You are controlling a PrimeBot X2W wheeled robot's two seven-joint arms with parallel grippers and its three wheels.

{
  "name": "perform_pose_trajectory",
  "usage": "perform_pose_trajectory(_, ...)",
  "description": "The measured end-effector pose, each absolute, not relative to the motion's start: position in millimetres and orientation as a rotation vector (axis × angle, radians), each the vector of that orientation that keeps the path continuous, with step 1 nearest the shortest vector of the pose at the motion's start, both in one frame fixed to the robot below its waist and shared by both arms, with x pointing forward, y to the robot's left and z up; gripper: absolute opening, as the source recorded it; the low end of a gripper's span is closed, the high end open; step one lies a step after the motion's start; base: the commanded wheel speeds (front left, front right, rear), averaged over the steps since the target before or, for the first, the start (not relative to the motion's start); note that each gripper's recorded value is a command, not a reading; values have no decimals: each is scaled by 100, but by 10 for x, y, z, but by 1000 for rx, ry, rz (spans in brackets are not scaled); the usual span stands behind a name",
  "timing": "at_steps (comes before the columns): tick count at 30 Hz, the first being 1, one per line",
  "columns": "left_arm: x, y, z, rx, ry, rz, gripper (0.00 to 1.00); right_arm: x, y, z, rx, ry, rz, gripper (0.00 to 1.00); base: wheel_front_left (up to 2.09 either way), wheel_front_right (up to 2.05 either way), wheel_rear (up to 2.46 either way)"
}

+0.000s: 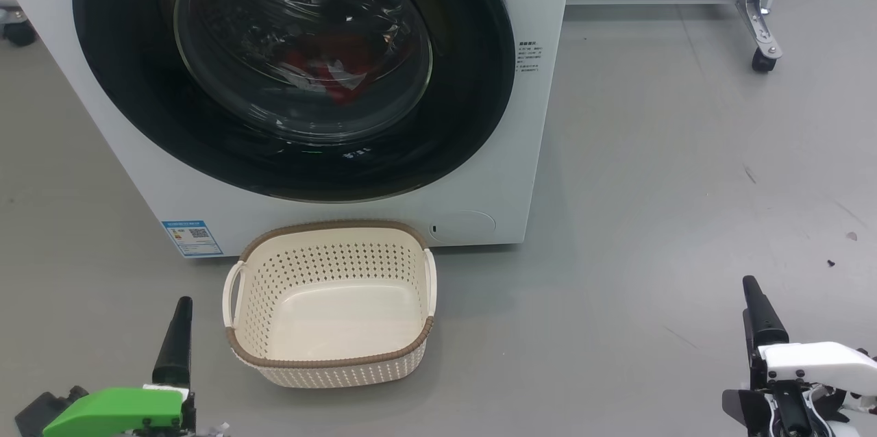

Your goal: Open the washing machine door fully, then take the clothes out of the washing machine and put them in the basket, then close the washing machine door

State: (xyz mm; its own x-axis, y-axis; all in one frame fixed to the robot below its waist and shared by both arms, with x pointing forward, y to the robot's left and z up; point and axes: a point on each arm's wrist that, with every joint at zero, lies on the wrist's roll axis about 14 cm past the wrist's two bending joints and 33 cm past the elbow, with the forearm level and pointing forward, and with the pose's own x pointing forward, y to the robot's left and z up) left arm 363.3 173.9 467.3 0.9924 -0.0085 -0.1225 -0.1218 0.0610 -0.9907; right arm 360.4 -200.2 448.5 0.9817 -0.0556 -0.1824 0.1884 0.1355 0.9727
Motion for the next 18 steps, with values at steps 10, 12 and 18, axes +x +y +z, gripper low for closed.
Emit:
perform_pose_trajectory(10,3676,1720,4793,-1295,91,24,100,3686,-1983,4591,1232,109,-117,100,0,0,0)
perform_pose_trajectory(12,3679,1698,4805,-1234,97,3,100,3690,-1987,4598,1184,112,-107,100,0,0,0)
perform_pose_trajectory(18,3685,1639,4826,-1090,104,-40,100,3746,-1961,4667,1040,110,-61,100,0,0,0)
